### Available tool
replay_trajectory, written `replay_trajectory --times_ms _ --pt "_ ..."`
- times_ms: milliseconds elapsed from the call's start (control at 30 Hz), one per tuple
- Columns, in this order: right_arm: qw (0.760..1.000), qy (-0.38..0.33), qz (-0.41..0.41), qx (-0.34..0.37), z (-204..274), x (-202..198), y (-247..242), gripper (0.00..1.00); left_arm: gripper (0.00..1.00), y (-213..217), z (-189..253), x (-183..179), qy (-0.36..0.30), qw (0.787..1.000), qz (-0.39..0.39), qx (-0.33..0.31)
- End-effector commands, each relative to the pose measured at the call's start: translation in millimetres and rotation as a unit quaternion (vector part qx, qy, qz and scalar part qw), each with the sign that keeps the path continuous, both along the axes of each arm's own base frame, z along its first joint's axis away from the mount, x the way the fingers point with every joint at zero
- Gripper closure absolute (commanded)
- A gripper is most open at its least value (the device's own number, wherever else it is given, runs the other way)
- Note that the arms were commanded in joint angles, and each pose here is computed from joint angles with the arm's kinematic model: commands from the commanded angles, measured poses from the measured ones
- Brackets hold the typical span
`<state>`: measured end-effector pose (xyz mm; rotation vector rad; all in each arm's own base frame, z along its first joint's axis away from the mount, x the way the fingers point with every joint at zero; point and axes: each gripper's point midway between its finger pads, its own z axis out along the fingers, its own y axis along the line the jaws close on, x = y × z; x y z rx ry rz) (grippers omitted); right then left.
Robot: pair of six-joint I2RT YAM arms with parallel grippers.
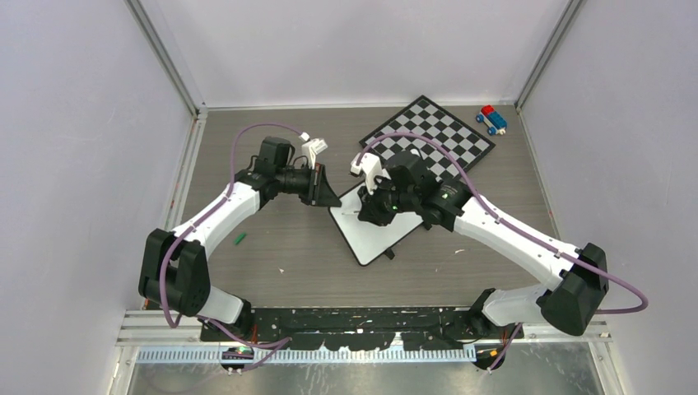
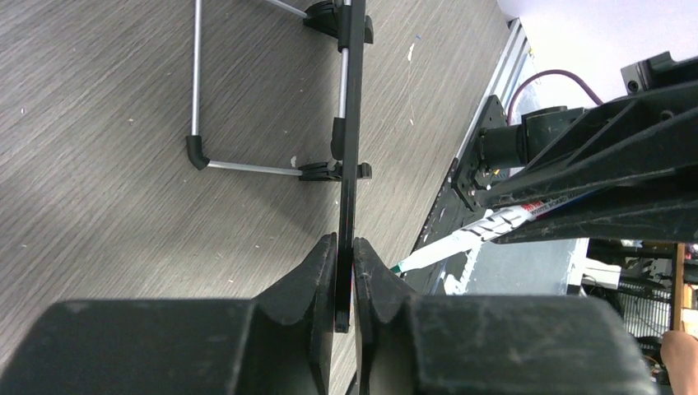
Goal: Write a sentence on the whiteboard
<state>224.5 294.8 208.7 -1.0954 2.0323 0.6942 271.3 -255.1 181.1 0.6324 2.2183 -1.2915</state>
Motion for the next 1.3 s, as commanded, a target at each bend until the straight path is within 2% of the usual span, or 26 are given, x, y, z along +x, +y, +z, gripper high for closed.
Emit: replay_trajectory --times_ms 0,67,200,333,367,867,1267 --pt "0.999 -0.036 -0.003 0.014 15 10 8 1.00 0.83 -2 15 7 -0.030 1.000 -0.001 -0.004" --pt "0.999 -0.035 -0.003 0.015 16 10 9 1.00 0.78 -1 16 8 -0.033 0.999 0.001 -0.002" --pt "0.999 -0.036 -0.002 0.014 16 10 10 1.00 0.77 -2 20 9 -0.037 0.999 0.005 -0.004" --pt "0.999 -0.037 -0.002 0.011 15 11 11 1.00 0.98 -4 21 8 -0.030 0.999 -0.002 -0.013" --pt "0.999 -0.037 -0.001 0.011 15 11 12 1.00 1.00 -5 22 7 -0.030 0.999 -0.003 -0.014" --pt "0.999 -0.048 0.002 0.005 14 13 21 1.00 1.00 -6 18 8 -0.024 1.000 -0.010 -0.016" --pt "0.993 -0.091 -0.065 -0.020 18 40 0 1.00 1.00 -6 16 8 -0.022 1.000 -0.010 -0.015"
